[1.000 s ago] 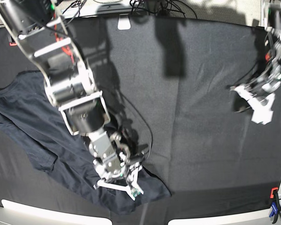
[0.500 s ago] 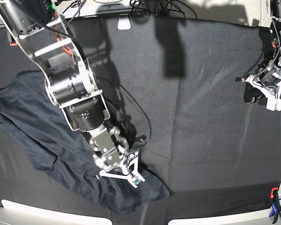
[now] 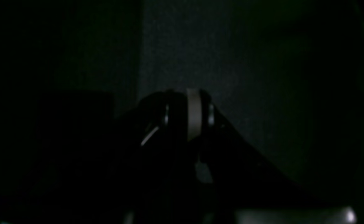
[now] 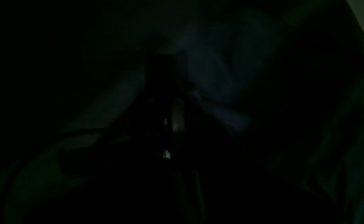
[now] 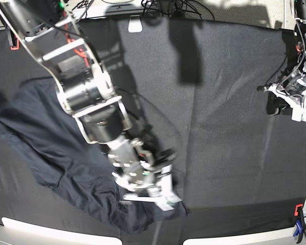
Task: Layout the t-shirt on the table in an organized manner, then fold the t-shirt properly
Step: 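Grasp the shirt fabric with the right gripper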
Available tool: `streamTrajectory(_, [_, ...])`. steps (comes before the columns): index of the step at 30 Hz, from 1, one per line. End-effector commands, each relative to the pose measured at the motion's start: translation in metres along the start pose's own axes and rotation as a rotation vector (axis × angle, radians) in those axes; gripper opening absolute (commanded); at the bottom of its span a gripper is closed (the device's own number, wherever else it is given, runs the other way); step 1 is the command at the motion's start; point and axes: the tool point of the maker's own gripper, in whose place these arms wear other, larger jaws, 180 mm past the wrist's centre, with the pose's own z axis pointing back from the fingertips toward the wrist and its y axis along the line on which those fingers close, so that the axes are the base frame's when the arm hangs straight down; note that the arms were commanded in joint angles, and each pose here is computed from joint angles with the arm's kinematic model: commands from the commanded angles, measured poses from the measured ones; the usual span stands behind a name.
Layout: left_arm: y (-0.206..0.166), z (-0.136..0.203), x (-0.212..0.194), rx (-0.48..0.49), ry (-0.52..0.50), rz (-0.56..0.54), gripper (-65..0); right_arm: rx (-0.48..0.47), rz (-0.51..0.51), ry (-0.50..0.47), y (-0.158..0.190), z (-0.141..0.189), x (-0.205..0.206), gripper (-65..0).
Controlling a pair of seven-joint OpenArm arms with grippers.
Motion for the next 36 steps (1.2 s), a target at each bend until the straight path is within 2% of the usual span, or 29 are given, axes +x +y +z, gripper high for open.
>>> streamTrajectory(1, [0.006,0.002,0.022,0.008,-0.053,-0.035,-59.4,0.000,0.032,-0.045,-0.002,0.004,0.025,-65.0])
streamTrajectory(8, [0.008,0.002,0.024,0.019,-0.068,-0.072,-59.4,0.160,0.182,0.064,0.102,0.013,0.010,-65.0])
streamTrajectory(13, [0.015,0.002,0.031,0.062,-0.093,-0.061,-59.4,0.249,0.240,-0.016,0.157,0.053,0.006,-65.0])
streamTrajectory(19, [0.019,0.002,0.031,0.082,-0.096,-0.056,-59.4,0.363,0.204,-0.086,0.194,0.116,-0.010,-65.0])
streamTrajectory(21, [0.019,0.002,0.032,0.082,-0.096,-0.055,-59.4,0.332,0.203,-0.137,0.192,0.124,-0.008,-65.0])
streamTrajectory(23, [0.019,0.002,0.031,0.082,-0.096,-0.055,-59.4,0.244,0.170,-0.148,0.173,0.119,-0.002,-63.5])
streamTrajectory(26, [0.019,0.002,0.030,0.081,-0.087,-0.055,-59.4,0.148,0.084,-0.168,0.142,0.113,0.015,-42.6])
streamTrajectory(27, [0.019,0.002,0.030,0.081,-0.086,-0.055,-59.4,0.130,0.048,-0.188,0.133,0.111,0.023,-37.3])
streamTrajectory(28, [0.019,0.002,0.030,0.081,-0.087,-0.055,-59.4,0.116,0.013,-0.209,0.124,0.109,0.032,-34.7])
streamTrajectory(31, [0.019,0.002,0.030,0.081,-0.086,-0.055,-59.4,0.089,-0.096,-0.233,0.103,0.096,0.053,-34.6])
streamTrajectory(33, [0.019,0.002,0.030,0.081,-0.087,-0.055,-59.4,0.081,-0.181,-0.204,0.094,0.080,0.062,-34.6])
streamTrajectory(35, [0.019,0.002,0.030,0.081,-0.087,-0.055,-59.4,0.049,-0.254,-0.131,0.075,0.062,0.050,-34.6])
streamTrajectory(36, [0.019,0.002,0.030,0.080,-0.086,-0.056,-59.4,0.068,-0.287,-0.124,0.077,0.055,0.051,-34.6])
